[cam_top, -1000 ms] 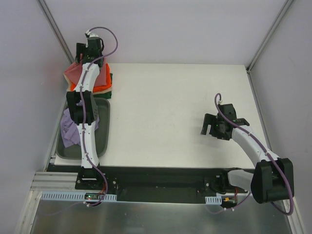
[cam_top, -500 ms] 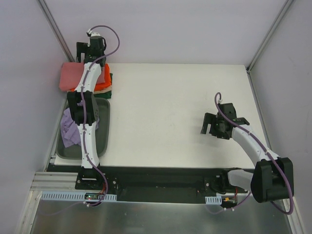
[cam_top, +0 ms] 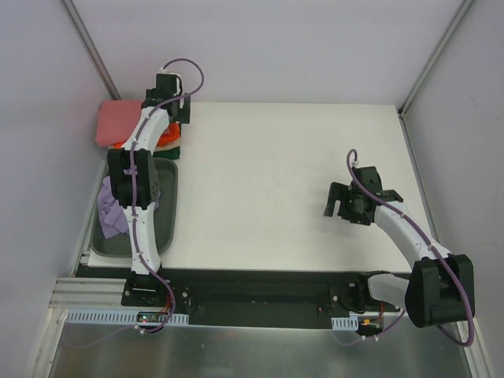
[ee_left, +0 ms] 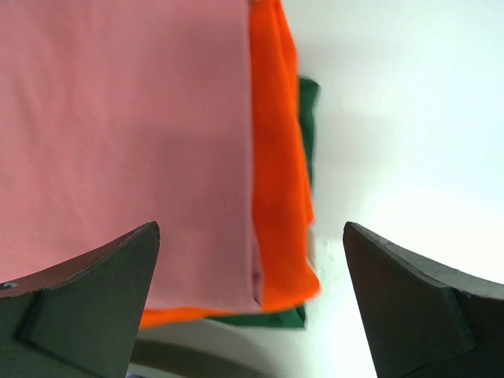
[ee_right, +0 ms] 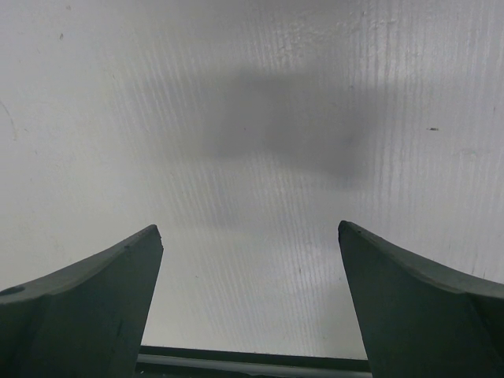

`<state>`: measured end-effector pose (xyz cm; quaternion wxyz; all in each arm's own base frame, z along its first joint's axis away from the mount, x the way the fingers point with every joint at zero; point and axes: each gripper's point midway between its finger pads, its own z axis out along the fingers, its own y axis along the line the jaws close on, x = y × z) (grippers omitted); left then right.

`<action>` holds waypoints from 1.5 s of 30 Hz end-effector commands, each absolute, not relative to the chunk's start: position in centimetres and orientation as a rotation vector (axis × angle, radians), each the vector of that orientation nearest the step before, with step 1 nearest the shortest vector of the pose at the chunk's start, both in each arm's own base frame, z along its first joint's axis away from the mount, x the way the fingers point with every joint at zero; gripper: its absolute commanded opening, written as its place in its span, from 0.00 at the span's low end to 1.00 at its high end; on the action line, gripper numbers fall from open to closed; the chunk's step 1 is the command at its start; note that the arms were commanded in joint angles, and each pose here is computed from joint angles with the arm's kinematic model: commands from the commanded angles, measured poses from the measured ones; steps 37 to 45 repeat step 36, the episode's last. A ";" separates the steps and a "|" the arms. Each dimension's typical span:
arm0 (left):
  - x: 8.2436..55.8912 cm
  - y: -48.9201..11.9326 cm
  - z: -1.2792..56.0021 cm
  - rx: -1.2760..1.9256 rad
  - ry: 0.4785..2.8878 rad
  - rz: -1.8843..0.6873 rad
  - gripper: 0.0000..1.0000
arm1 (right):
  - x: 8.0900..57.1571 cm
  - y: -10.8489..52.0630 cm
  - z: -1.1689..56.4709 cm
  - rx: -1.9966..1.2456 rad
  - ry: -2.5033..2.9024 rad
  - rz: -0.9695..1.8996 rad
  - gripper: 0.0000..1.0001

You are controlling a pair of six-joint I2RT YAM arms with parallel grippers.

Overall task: Fold and stack the t-shirts
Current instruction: Put the neatly folded tshirt into the corner of the board with the left arm

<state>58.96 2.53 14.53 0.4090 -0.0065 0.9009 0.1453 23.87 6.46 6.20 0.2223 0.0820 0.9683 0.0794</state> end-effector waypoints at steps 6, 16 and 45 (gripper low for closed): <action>50.5 -7.6 24.1 -0.108 2.165 -0.238 0.99 | 24.3 6.8 8.0 0.230 2.613 0.265 0.96; 30.0 -16.4 19.2 -0.068 2.043 -0.465 0.99 | 23.9 6.9 10.6 0.210 2.478 0.310 0.96; 20.1 -11.1 10.1 -0.302 2.125 -0.522 0.99 | 24.1 7.5 12.7 0.212 2.216 0.419 0.96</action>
